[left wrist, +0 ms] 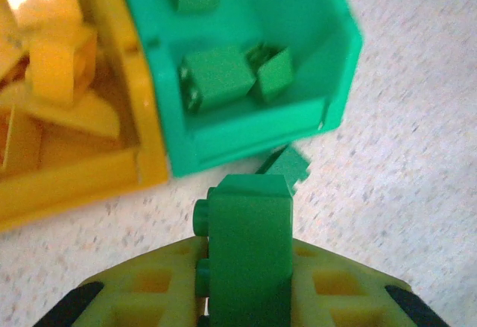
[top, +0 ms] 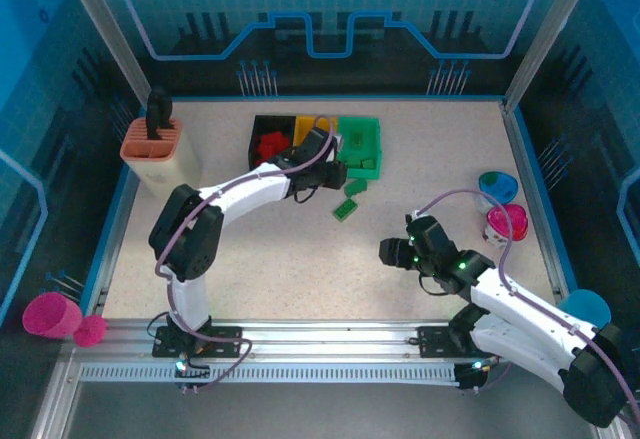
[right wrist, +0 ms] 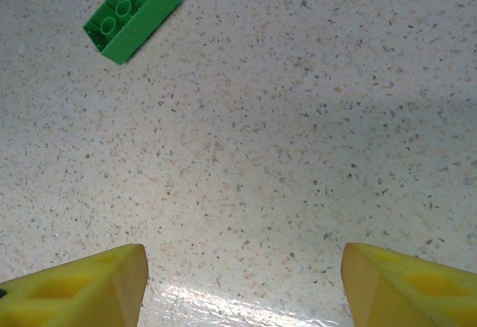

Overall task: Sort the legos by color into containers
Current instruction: Pick up the lego from the center of the table, then place the lego in the container.

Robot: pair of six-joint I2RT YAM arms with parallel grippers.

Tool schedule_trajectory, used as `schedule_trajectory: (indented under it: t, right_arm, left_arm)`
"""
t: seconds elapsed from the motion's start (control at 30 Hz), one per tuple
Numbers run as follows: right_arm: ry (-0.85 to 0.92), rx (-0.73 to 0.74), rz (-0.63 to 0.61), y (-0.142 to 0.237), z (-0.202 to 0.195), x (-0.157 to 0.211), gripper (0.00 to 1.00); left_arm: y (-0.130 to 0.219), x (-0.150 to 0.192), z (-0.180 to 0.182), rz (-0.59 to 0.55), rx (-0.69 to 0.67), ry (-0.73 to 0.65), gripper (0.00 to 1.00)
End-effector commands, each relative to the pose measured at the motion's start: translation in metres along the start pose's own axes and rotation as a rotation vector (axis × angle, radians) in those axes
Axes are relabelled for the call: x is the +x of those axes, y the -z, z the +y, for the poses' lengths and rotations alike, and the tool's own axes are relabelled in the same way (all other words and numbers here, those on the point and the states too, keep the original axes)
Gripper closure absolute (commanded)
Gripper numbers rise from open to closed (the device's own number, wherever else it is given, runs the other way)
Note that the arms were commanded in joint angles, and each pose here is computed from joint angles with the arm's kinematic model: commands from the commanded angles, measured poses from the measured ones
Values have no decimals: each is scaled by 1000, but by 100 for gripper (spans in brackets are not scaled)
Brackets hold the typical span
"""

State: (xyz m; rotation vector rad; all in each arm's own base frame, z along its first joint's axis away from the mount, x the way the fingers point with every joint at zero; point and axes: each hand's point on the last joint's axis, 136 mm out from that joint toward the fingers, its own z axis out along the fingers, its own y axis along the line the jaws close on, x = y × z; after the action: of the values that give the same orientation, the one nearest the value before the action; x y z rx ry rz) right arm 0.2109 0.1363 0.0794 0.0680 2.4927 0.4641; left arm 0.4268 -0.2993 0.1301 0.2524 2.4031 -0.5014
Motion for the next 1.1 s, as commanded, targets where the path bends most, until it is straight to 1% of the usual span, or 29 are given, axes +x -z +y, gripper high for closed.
schedule_trajectory:
  t: [0.0,0.13,0.3,0.43,0.77,0.93,1.0,1.07]
  right_arm:
    - [-16,-15,-7,-1,1,5,30]
    - [-20,-14,-3,2,-2,9,30]
    - [-23,-11,-10,5,-6,12,30]
    - [-26,-13,-7,5,-7,14,30]
    - [-23,-21,-5,6,-4,13,30]
    - [-26,-19,-4,7,-5,14,30]
    - [-27,-20,-1,7,-5,14,30]
    - [-26,-23,1,8,-4,14,30]
  left_arm:
    - [-8,-34,-15,-85,66,8,77]
    - [-29,-48,-16,-95,88,44,77]
    - [-44,-64,-17,-141,92,50,76]
    - [-61,-68,-13,-125,70,51,75]
    - [-87,-77,-3,-112,18,56,72]
    - [-86,-83,-5,-113,18,42,64]
    - [-77,-93,-8,-143,25,28,59]
    - [-65,-105,-12,-174,28,12,51]
